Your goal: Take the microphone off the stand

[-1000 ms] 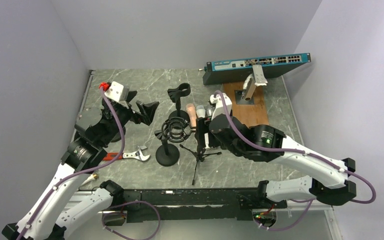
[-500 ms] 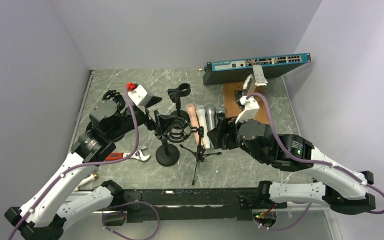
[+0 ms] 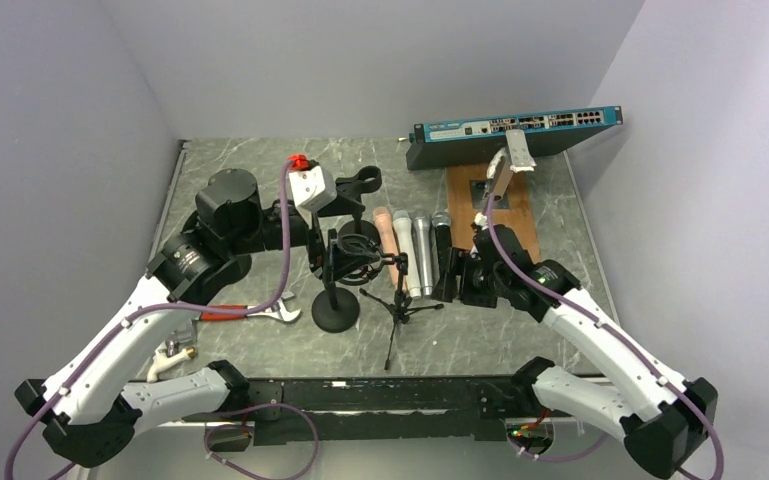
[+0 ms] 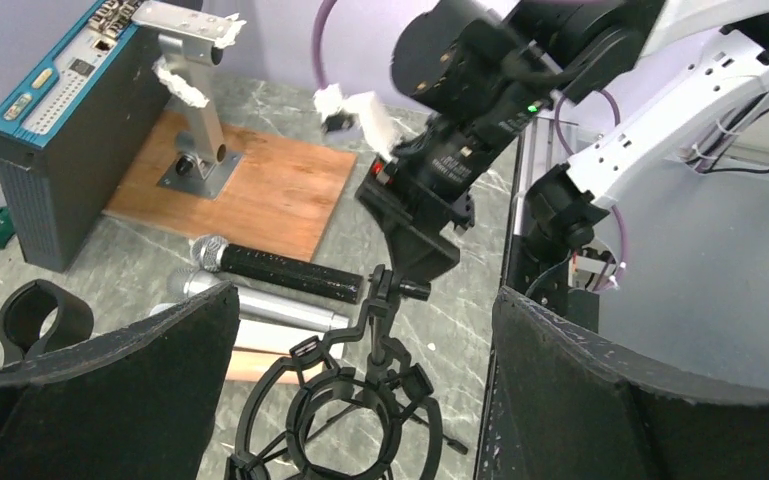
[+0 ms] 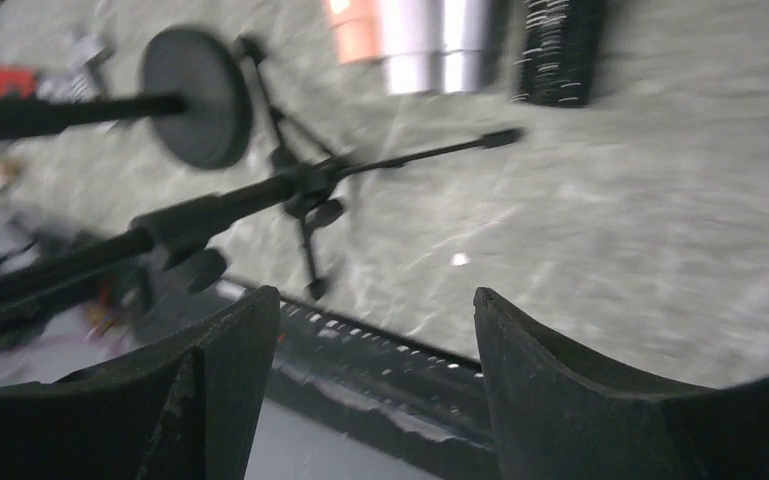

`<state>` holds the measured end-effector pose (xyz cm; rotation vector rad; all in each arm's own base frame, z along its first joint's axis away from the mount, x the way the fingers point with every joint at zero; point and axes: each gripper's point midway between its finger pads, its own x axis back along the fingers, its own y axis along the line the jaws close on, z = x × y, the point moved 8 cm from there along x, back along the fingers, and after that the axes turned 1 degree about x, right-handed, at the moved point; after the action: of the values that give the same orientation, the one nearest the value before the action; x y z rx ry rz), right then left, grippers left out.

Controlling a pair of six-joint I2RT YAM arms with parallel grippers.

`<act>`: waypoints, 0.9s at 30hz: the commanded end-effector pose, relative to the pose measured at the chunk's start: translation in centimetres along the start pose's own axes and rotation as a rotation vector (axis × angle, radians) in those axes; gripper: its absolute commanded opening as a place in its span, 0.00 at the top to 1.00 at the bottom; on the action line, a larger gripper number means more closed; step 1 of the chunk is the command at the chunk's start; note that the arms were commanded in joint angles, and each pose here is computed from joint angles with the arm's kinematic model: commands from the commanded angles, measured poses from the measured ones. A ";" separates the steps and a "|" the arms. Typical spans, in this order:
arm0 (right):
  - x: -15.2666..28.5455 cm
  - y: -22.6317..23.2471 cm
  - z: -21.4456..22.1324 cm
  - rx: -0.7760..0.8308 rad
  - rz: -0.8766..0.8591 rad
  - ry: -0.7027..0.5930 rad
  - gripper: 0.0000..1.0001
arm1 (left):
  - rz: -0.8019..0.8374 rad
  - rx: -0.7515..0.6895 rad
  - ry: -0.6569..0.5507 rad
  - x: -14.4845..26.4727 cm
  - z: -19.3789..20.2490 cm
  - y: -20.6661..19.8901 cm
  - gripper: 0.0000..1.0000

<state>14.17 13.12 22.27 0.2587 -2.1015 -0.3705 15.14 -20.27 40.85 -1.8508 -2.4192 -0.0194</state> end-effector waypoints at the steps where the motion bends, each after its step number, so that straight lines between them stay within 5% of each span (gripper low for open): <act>1: 0.0 3.5 -0.2 0.060 -0.540 0.081 0.27 | 0.055 -0.033 0.012 0.5 -0.9 -0.9 0.01; 7: -1.7 3.3 0.0 0.031 -0.808 0.106 0.23 | -0.094 -0.073 0.002 1.9 0.4 -0.3 0.01; 10: -2.6 3.4 -0.1 0.014 -0.872 0.121 0.36 | -0.164 -0.095 -0.041 3.0 0.5 -0.3 0.01; 15: -3.9 3.3 -0.2 0.034 -0.859 0.159 0.42 | -0.268 -0.124 -0.116 4.4 1.1 -0.1 0.01; 27: -5.5 2.6 0.6 0.057 -0.854 0.181 0.60 | -0.251 -0.117 -0.085 3.9 1.8 0.1 0.01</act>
<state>16.18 17.36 18.41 1.0943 -1.6995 -0.7722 13.80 -16.16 38.95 -1.5947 -2.7196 -0.0889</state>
